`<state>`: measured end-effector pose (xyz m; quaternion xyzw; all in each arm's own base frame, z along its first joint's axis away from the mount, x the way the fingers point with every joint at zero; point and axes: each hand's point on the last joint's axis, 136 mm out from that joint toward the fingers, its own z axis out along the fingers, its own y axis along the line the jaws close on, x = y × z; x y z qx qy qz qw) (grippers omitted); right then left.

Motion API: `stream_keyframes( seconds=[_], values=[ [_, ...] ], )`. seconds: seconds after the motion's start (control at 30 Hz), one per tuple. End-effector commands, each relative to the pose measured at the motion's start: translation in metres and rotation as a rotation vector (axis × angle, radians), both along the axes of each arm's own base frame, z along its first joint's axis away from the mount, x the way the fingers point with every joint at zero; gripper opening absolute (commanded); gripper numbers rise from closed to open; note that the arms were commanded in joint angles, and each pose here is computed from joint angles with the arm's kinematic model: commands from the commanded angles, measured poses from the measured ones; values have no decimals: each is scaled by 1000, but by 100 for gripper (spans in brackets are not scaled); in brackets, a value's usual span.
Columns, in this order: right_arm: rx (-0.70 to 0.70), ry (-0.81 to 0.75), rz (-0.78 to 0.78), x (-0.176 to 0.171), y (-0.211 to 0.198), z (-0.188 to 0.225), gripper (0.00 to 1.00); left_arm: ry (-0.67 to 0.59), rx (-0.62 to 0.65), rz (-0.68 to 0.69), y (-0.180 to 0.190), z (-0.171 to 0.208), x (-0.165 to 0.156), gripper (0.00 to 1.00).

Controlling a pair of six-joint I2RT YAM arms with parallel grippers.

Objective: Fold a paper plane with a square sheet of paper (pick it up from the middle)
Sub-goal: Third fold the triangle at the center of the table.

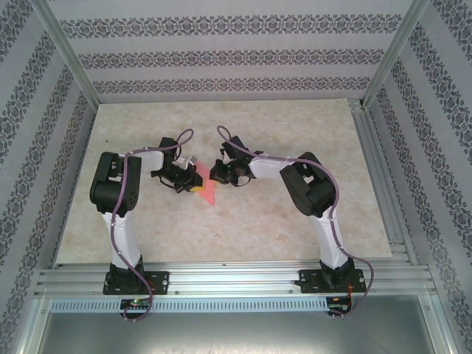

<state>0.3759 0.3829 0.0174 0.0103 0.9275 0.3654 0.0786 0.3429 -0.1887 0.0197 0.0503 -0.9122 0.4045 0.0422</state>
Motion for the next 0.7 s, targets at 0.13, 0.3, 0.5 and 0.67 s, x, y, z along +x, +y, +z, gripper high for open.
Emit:
stream_keyframes(
  seconds=[0.13, 0.3, 0.5, 0.67],
  values=[
    [9, -85, 14, 19, 2, 42, 8, 39, 46, -24, 3, -15, -11, 4],
    [8, -58, 5, 20, 3, 25, 7, 40, 45, -25, 3, -15, -11, 3],
    [-13, -24, -1, 22, 2, 4, 7, 39, 43, -27, 3, -14, -12, 3],
    [-73, 5, -17, 23, -7, -14, 7, 37, 41, -27, 3, -14, -12, 3]
  ],
)
